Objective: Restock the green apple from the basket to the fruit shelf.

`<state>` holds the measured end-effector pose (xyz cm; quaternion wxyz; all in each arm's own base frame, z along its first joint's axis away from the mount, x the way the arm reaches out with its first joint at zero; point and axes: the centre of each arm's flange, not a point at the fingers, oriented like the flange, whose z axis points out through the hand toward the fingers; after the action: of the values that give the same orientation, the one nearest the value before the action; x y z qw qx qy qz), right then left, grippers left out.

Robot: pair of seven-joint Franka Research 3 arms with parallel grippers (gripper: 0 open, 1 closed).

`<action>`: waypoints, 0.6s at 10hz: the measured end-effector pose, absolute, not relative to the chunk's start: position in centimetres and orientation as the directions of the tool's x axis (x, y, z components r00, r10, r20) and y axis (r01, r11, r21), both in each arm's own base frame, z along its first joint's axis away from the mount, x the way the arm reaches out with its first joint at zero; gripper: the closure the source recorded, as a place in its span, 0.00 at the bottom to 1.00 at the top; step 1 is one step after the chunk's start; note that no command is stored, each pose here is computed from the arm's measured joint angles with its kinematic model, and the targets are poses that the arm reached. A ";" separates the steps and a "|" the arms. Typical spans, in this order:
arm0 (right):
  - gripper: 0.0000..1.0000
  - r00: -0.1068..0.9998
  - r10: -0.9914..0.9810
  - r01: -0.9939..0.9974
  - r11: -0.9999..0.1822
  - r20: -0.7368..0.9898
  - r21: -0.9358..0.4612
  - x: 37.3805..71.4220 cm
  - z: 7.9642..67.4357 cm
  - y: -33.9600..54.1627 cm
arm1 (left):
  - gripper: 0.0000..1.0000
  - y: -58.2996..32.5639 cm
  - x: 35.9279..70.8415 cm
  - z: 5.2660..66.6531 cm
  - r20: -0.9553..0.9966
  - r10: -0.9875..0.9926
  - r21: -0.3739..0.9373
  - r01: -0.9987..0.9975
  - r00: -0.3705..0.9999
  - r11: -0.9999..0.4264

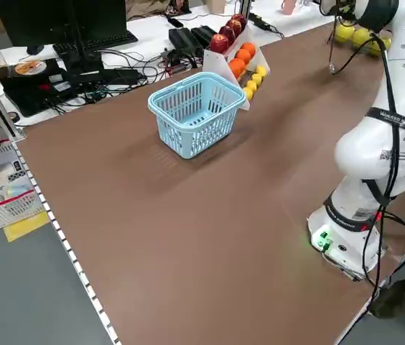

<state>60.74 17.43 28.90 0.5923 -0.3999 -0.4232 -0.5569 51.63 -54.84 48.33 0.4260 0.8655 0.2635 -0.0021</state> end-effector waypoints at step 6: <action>0.00 0.095 -0.334 0.993 0.103 0.938 -0.063 58.2 26.7 19.6 | 0.14 -56.3 51.3 45.6 -0.181 0.478 0.742 0.439 0.859 -0.507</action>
<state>58.15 19.59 26.72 0.6203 -0.4031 -0.4085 -0.5347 51.30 -56.30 45.57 0.4202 0.8678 0.2641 0.0235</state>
